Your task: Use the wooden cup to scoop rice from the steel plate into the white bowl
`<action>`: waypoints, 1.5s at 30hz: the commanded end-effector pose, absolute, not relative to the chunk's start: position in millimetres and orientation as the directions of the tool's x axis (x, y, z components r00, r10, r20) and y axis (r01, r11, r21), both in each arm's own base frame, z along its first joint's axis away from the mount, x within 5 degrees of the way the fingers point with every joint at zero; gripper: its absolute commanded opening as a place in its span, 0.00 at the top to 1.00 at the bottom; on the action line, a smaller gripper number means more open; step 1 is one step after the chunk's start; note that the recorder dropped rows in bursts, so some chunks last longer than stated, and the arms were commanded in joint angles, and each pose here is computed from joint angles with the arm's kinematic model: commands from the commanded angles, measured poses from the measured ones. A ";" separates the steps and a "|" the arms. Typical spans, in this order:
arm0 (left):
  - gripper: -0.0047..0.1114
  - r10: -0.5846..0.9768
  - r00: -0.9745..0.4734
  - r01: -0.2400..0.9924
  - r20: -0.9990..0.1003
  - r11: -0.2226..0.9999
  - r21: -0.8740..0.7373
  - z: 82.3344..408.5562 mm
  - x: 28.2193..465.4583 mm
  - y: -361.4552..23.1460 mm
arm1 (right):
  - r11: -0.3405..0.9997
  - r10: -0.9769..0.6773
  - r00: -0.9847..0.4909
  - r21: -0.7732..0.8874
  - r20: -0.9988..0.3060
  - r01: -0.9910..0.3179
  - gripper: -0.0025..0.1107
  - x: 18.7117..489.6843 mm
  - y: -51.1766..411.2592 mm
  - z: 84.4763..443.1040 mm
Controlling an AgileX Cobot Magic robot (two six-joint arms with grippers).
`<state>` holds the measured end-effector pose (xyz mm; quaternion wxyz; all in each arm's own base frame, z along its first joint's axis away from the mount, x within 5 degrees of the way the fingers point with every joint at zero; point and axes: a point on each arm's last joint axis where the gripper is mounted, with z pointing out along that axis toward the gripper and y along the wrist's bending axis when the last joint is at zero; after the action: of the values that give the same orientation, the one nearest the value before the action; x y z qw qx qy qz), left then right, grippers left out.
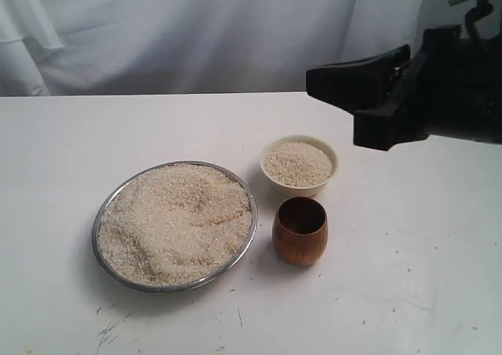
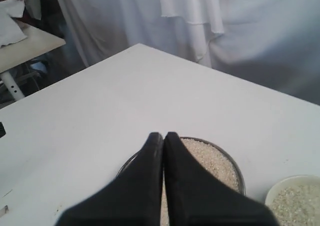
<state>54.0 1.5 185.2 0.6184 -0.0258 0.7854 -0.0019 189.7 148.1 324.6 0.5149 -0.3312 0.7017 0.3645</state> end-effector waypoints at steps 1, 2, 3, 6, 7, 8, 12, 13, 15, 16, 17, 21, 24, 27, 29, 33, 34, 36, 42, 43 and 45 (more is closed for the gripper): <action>0.96 -0.042 -0.228 -0.035 -0.973 0.999 -0.035 184.4 54.0 1.3 | 0.589 -0.059 -0.207 0.133 -0.977 -0.797 0.98 178.0 132.0 334.3; 0.96 -0.042 -0.228 -0.035 -0.973 0.999 -0.035 184.4 54.0 1.3 | 0.604 -0.047 -0.200 0.131 -0.979 -0.786 0.98 174.4 125.7 335.1; 0.96 -0.042 -0.228 -0.035 -0.973 0.999 -0.035 184.4 54.0 1.3 | 0.618 -0.037 -0.185 0.123 -0.982 -0.776 0.98 170.0 119.5 336.9; 0.96 -0.042 -0.228 -0.035 -0.973 0.999 -0.035 184.4 54.0 1.3 | 0.685 -0.001 -0.159 0.115 -0.987 -0.719 0.98 156.2 96.3 334.9; 0.96 -0.042 -0.228 -0.035 -0.973 0.999 -0.035 184.4 54.0 1.3 | 0.714 0.010 -0.143 0.107 -0.990 -0.692 0.98 150.4 87.9 334.2; 0.96 -0.042 -0.228 -0.035 -0.973 0.999 -0.035 184.4 54.0 1.3 | 0.745 0.023 -0.125 0.101 -0.992 -0.659 0.98 144.1 79.6 333.4; 0.96 -0.042 -0.228 -0.035 -0.973 0.999 -0.035 184.4 54.0 1.3 | 0.841 0.049 -0.022 0.054 -0.999 -0.539 0.98 114.7 54.2 329.6; 0.96 -0.042 -0.228 -0.035 -0.973 0.999 -0.035 184.4 54.0 1.3 | 0.861 0.055 0.004 0.045 -0.998 -0.507 0.98 107.4 49.2 328.1; 0.96 -0.042 -0.228 -0.035 -0.973 0.999 -0.035 184.4 54.0 1.3 | 0.902 0.074 0.060 0.041 -0.995 -0.429 0.98 91.3 39.2 323.7; 0.96 -0.042 -0.228 -0.035 -0.973 0.999 -0.035 184.4 54.0 1.3 | 0.924 0.084 0.079 0.048 -0.993 -0.379 0.98 84.7 33.9 318.9; 0.96 -0.042 -0.228 -0.035 -0.973 0.999 -0.035 184.4 54.0 1.3 | 0.931 0.092 0.080 0.057 -0.993 -0.359 0.98 83.3 31.9 316.4; 0.96 -0.042 -0.228 -0.035 -0.973 0.999 -0.035 184.4 54.0 1.3 | 0.953 0.109 0.097 0.076 -0.989 -0.294 0.98 78.6 25.3 312.3; 0.96 -0.042 -0.228 -0.035 -0.973 0.999 -0.035 184.4 54.0 1.3 | 0.947 0.120 0.088 0.087 -0.989 -0.309 0.98 78.5 26.6 309.4; 0.96 -0.042 -0.228 -0.035 -0.973 0.999 -0.035 184.4 54.0 1.3 | 0.955 0.178 0.099 0.148 -0.979 -0.256 0.98 78.1 20.8 291.9; 0.96 -0.042 -0.228 -0.035 -0.973 0.999 -0.035 184.4 54.0 1.3 | 0.964 0.174 0.130 0.142 -0.976 -0.224 0.98 73.7 17.2 279.1; 0.96 -0.042 -0.228 -0.035 -0.973 0.999 -0.035 184.4 54.0 1.3 | 0.974 0.198 0.144 0.179 -0.969 -0.135 0.98 64.8 8.0 261.4; 0.96 -0.042 -0.228 -0.035 -0.973 0.999 -0.035 184.4 54.0 1.3 | 0.976 0.197 0.127 0.183 -0.972 -0.114 0.98 64.1 6.4 257.8; 0.96 -0.042 -0.228 -0.035 -0.973 0.999 -0.035 184.4 54.0 1.3 | 0.980 0.187 0.098 0.179 -0.977 -0.085 0.98 62.3 4.2 253.3; 0.96 -0.042 -0.228 -0.035 -0.973 0.999 -0.035 184.4 54.0 1.3 | 0.983 0.178 0.058 0.174 -0.982 -0.064 0.98 61.9 3.0 248.9; 0.96 -0.042 -0.228 -0.035 -0.973 0.999 -0.035 184.4 54.0 1.3 | 0.983 0.178 0.056 0.175 -0.982 -0.063 0.98 61.9 2.9 248.7; 0.96 -0.042 -0.228 -0.035 -0.973 0.999 -0.035 184.4 54.0 1.3 | 0.983 0.177 0.042 0.175 -0.983 -0.056 0.98 62.0 2.6 247.3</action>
<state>54.0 1.5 185.2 0.6184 -0.0258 0.7854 -0.0019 62.0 3.5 251.3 0.7275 0.0406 0.6793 0.0877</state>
